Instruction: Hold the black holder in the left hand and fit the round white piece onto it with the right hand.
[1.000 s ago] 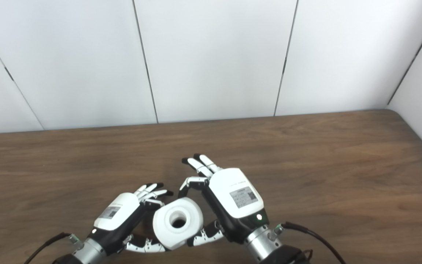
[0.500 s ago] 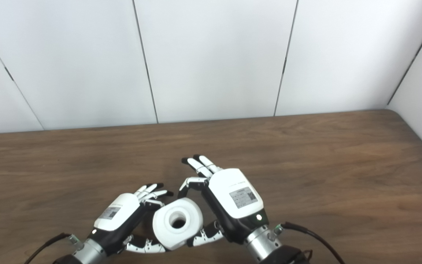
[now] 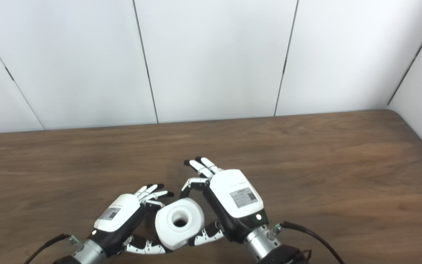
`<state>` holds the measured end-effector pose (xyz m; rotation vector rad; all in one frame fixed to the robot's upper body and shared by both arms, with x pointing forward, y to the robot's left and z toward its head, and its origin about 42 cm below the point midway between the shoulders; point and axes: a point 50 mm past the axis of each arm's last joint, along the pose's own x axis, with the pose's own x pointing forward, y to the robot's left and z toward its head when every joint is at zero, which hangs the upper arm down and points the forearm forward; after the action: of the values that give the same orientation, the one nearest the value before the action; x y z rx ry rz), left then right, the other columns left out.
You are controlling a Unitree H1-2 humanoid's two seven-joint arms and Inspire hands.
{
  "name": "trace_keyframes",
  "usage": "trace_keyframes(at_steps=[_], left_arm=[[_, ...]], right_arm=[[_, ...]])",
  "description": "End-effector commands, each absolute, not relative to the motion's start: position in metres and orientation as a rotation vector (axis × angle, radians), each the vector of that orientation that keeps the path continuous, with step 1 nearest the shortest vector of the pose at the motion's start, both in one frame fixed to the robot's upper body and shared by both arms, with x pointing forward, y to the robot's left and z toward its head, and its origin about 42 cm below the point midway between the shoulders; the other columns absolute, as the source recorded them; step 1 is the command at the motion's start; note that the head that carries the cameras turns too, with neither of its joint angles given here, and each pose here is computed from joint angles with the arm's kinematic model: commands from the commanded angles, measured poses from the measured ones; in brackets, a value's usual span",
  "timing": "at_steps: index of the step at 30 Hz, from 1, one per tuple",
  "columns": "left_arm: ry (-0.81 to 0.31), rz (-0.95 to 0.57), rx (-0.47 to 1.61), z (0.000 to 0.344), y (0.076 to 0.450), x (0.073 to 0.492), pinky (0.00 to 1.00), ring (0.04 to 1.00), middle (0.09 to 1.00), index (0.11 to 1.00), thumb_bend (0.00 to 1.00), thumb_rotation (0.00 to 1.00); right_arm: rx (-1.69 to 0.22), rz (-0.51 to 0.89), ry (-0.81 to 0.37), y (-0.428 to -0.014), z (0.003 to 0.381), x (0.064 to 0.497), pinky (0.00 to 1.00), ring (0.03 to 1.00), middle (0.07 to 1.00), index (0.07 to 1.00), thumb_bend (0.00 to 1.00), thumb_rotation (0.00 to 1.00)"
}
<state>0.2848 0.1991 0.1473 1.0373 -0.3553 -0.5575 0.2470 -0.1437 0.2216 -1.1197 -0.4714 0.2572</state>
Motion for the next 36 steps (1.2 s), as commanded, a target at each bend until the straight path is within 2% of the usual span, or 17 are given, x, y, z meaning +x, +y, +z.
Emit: trace_keyframes(at_steps=[1,13,20,24,26,36], left_arm=[[-0.417,-0.539,1.032,0.16,0.197,0.287,1.0,0.978,0.886,0.48,0.51,0.05],[-0.416,-0.538,1.025,0.159,0.196,0.287,1.0,0.978,0.887,0.48,0.51,0.05],[-0.413,-0.537,1.027,0.159,0.194,0.286,1.0,0.98,0.888,0.48,0.51,0.05],[-0.414,-0.535,1.029,0.159,0.192,0.286,1.0,0.976,0.884,0.48,0.51,0.05],[-0.41,-0.537,1.033,0.159,0.191,0.287,1.0,0.98,0.887,0.48,0.51,0.05],[-0.409,-0.535,1.029,0.158,0.186,0.287,1.0,0.975,0.884,0.48,0.51,0.05]], right_arm=[[-1.134,0.224,-0.499,-0.143,0.226,0.251,0.75,0.933,0.902,0.477,0.51,0.14],[-1.143,0.201,-0.455,-0.141,0.222,0.25,0.78,0.951,0.911,0.477,0.51,0.14],[-1.153,0.2,-0.501,-0.134,0.227,0.242,0.74,0.931,0.904,0.477,0.51,0.14],[-1.175,0.21,-0.541,-0.131,0.231,0.238,0.76,0.931,0.9,0.478,0.51,0.14],[-1.175,0.221,-0.551,-0.129,0.233,0.236,0.8,0.954,0.909,0.478,0.52,0.14],[-1.176,0.279,-0.521,-0.131,0.24,0.233,0.78,0.952,0.9,0.478,0.51,0.15]])
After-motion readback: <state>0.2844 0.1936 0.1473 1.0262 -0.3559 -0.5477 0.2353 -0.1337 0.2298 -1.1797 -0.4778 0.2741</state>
